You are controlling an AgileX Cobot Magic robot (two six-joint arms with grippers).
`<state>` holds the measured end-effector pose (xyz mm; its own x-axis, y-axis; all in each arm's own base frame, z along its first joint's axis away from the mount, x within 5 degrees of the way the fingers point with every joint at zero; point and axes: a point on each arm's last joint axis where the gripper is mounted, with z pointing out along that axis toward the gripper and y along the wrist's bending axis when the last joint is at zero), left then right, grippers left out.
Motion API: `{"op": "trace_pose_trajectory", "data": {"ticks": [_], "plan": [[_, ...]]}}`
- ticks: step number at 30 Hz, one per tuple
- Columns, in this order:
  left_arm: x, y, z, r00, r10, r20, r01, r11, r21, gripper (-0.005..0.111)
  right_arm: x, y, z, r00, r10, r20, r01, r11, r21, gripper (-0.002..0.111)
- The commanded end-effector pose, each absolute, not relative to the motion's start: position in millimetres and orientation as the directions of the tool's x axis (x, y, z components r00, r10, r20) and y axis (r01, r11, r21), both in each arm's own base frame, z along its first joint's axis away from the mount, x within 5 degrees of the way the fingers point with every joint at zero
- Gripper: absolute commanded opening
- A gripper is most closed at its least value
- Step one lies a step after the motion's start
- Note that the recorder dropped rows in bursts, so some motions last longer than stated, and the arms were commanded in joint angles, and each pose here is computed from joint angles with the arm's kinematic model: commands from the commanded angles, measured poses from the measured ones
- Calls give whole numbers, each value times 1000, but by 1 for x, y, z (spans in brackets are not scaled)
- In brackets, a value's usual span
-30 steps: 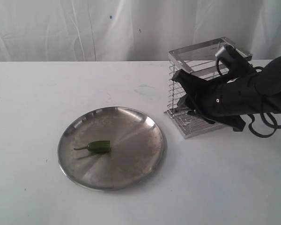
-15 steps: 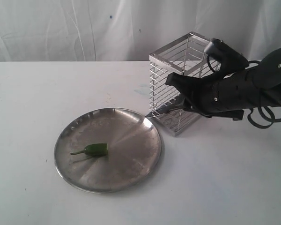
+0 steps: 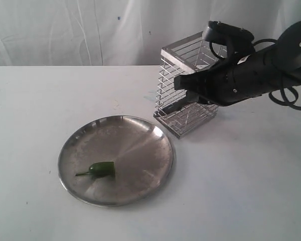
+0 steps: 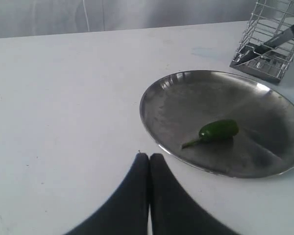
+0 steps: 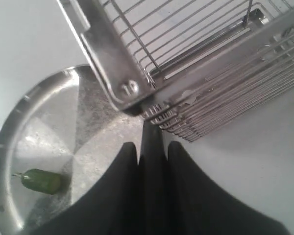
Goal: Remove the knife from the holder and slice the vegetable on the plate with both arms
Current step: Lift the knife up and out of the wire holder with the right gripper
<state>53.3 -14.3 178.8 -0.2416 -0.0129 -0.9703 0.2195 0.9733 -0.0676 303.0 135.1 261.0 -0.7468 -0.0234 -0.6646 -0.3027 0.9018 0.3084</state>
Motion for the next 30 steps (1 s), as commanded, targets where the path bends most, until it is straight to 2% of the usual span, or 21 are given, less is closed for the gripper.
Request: {"op": "trace_pose_trajectory", "data": {"ticks": [1, 10, 18, 23, 26, 30], "plan": [[53, -14, 178, -239, -11, -971, 219, 974, -64, 0, 308, 123, 270, -690, -110, -715, -348, 917, 196, 1], [53, -14, 178, -239, -11, -971, 219, 974, -64, 0, 315, 111, 279, -657, -215, -723, -384, 920, 75, 0], [53, -14, 178, -239, -11, -971, 219, 974, -64, 0, 301, 105, 311, -610, -274, -744, -423, 906, 13, 0], [53, -14, 178, -239, -11, -971, 219, 974, -64, 0, 279, 100, 326, -629, -309, -713, -448, 894, 8, 0], [53, -14, 178, -239, -11, -971, 219, 974, -64, 0, 252, 90, 350, -604, -281, -746, -430, 903, 8, 0], [53, -14, 178, -239, -11, -971, 219, 974, -64, 0, 213, 83, 358, -556, -272, -786, -443, 896, 4, 0]]}}
